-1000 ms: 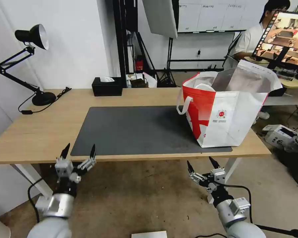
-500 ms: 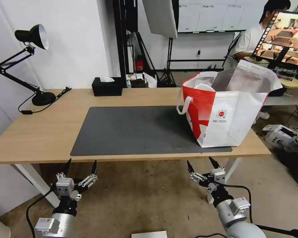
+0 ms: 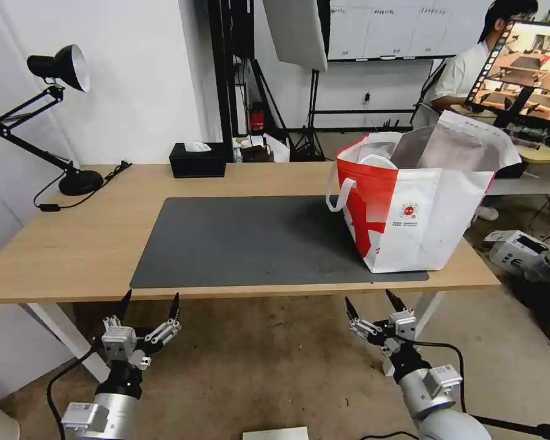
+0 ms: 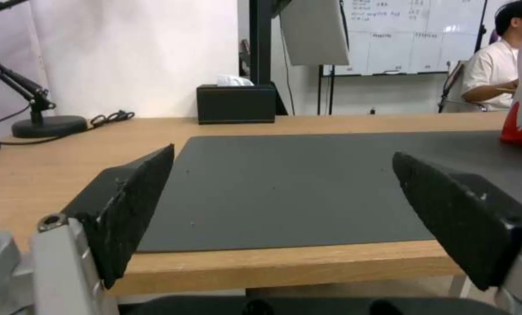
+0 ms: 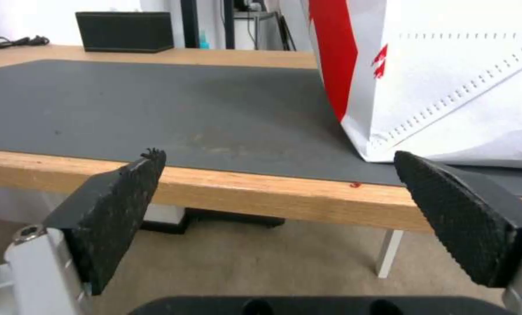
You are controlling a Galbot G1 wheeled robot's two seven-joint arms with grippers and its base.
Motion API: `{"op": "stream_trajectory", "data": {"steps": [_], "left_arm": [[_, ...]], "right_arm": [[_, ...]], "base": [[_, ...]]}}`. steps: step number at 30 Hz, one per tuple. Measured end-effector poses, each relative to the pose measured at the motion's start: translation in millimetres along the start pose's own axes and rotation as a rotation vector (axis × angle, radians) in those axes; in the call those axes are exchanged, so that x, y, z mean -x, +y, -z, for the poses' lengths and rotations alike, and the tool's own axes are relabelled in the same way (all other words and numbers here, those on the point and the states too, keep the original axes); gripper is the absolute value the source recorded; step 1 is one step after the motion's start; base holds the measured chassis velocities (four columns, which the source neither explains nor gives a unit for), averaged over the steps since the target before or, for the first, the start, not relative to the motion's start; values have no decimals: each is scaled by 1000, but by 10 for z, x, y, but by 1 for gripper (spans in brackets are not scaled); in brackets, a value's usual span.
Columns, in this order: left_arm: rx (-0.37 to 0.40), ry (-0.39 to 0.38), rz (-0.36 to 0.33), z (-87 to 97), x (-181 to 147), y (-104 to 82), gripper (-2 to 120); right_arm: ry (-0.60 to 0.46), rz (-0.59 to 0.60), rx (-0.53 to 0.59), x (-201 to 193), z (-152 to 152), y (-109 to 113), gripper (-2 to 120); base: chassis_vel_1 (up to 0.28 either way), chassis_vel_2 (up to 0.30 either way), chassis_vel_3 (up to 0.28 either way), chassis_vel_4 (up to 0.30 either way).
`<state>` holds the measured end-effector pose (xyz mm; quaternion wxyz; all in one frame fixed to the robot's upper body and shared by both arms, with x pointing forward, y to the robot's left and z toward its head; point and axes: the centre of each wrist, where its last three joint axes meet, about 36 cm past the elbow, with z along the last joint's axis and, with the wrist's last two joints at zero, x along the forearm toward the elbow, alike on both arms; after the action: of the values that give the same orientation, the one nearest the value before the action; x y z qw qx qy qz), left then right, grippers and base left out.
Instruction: Pick up the trash from the table and place it into the takeout bag.
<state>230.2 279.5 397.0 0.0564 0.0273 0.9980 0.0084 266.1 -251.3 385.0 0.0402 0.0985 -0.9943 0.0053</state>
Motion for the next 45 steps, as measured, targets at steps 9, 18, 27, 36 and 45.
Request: {"op": "stream_trajectory", "data": {"steps": [9,18,27,36,45], "left_arm": [[-1,0,1,1,4,-1,100],[-2,0,0,1,6,-2,100],[-2,1,1,0,5,-2,100],[-2,2,1,-2,5,-2,100],[-2,2,2,-2,5,-2,100]], "right_arm": [[0,0,0,0,0,0,100],[0,0,0,0,0,0,100],[0,0,0,0,0,0,100],[0,0,0,0,0,0,100],[0,0,0,0,0,0,100]], "base": [[0,0,0,0],[0,0,0,0],[0,0,0,0],[0,0,0,0],[0,0,0,0]]}}
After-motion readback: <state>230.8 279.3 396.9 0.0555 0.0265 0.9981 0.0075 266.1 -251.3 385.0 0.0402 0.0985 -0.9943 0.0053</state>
